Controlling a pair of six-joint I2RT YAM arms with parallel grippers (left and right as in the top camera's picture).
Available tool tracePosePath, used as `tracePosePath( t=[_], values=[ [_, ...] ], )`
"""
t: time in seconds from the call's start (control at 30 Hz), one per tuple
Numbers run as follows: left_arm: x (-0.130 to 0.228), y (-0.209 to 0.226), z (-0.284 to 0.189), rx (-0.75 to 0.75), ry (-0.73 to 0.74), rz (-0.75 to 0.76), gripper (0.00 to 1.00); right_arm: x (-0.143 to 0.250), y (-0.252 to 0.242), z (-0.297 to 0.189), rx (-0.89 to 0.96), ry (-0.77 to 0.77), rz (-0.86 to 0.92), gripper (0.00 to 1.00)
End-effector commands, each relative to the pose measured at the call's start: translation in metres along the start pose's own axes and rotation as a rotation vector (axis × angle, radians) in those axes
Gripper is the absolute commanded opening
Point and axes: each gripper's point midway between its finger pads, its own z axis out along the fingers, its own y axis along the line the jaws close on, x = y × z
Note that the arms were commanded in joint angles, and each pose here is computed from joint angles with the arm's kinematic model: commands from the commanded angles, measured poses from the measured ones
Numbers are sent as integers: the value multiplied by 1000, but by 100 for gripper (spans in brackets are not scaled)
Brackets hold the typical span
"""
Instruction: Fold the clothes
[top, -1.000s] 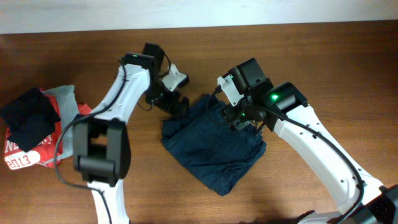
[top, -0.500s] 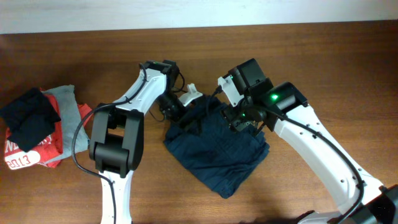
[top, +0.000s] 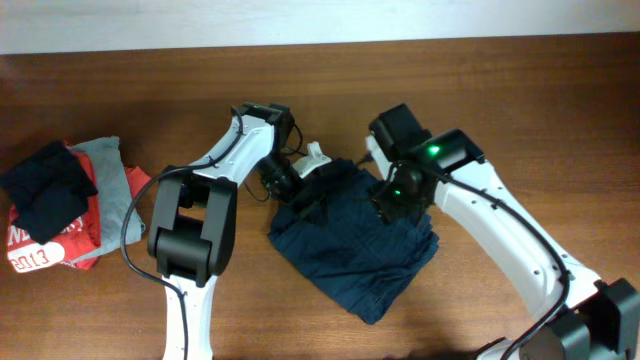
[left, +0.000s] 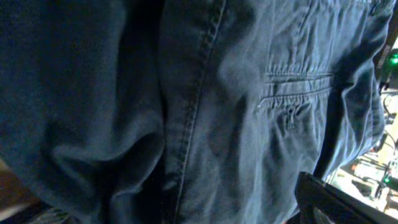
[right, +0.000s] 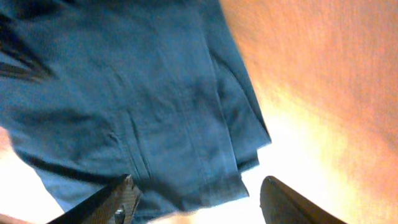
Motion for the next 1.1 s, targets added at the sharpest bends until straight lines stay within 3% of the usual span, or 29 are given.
tracePosePath(
  t=[0.0,0.27,0.5,0.83,1.07],
  values=[
    [4,-1,11,25,21,12,99,20,-22,6,52,83,157,69],
    [4,-1,11,24,19,14,99,71,-14,45,-9,256,218,69],
    [4,-1,11,24,19,13,99,101,0,81,-60,313,281,69],
    [3,-11,18,34,42,31,99,58,3,120,-106,64,271,70],
    [2,-23,30,39,73,62,99,54,2,129,-103,45,271,70]
  ],
)
